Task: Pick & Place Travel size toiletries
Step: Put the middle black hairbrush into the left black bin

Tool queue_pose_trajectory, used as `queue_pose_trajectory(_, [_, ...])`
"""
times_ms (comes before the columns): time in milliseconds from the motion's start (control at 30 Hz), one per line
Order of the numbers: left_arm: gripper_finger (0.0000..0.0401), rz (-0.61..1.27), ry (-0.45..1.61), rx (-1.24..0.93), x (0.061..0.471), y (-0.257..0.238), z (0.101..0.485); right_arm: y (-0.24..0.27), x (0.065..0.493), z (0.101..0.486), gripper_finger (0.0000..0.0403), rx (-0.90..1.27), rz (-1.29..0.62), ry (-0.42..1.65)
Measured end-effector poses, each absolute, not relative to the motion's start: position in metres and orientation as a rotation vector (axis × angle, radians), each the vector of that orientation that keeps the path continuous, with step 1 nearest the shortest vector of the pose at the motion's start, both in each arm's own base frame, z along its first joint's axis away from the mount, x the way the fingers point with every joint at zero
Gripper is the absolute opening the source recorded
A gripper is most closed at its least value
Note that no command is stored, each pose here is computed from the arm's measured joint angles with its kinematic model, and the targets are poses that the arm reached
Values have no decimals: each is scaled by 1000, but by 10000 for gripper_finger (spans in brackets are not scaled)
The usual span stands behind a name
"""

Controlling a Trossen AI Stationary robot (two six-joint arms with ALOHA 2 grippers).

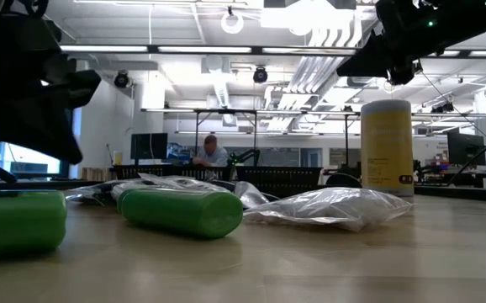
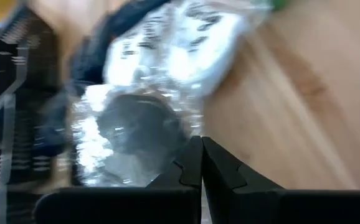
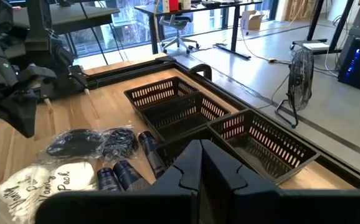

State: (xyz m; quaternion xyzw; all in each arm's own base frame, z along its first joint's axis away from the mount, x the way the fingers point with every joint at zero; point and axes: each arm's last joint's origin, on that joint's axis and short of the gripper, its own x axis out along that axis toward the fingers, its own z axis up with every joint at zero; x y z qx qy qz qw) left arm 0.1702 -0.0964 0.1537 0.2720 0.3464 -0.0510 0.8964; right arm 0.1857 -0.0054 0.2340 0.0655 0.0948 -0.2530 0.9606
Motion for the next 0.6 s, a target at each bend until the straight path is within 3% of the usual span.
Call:
queue_pose_trajectory(267, [16, -99, 718, 570, 170, -96, 154, -5, 186, 234, 2, 132, -513, 192])
queue_pose_trajectory(600, [163, -78, 715, 588, 170, -95, 154, -5, 186, 234, 2, 132, -513, 193])
